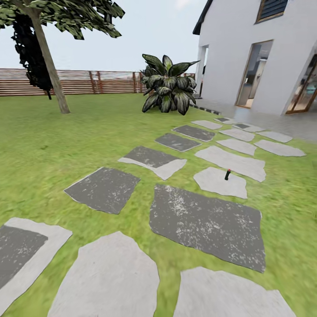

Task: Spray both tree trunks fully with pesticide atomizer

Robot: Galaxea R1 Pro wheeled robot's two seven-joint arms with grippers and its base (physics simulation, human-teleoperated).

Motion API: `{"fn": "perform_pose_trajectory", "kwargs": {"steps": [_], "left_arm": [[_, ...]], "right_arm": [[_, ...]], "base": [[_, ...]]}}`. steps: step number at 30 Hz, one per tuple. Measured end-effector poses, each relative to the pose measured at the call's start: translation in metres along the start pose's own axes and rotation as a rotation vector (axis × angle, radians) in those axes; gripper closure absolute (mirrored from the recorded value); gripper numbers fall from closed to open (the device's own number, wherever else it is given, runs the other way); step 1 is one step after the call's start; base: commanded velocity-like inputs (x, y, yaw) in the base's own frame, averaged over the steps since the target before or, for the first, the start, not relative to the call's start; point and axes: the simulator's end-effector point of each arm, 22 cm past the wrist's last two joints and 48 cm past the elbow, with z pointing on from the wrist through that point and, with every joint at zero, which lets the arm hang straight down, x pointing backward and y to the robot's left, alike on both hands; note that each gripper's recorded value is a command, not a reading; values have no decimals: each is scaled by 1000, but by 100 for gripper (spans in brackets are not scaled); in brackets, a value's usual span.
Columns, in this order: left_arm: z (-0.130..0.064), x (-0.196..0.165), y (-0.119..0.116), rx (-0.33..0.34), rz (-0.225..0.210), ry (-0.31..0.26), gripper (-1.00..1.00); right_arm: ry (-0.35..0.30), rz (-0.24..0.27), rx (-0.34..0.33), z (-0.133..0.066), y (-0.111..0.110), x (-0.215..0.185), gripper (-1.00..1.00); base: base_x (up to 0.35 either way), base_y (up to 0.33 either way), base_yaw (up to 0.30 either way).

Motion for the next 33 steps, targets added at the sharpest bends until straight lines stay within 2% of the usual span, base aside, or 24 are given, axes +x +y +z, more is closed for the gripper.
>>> {"fn": "perform_pose_trajectory", "kwargs": {"steps": [33], "left_arm": [[0,0,0,-1,0,-1,-100]], "right_arm": [[0,0,0,0,0,0,-100]], "base": [[337,0,-273]]}}
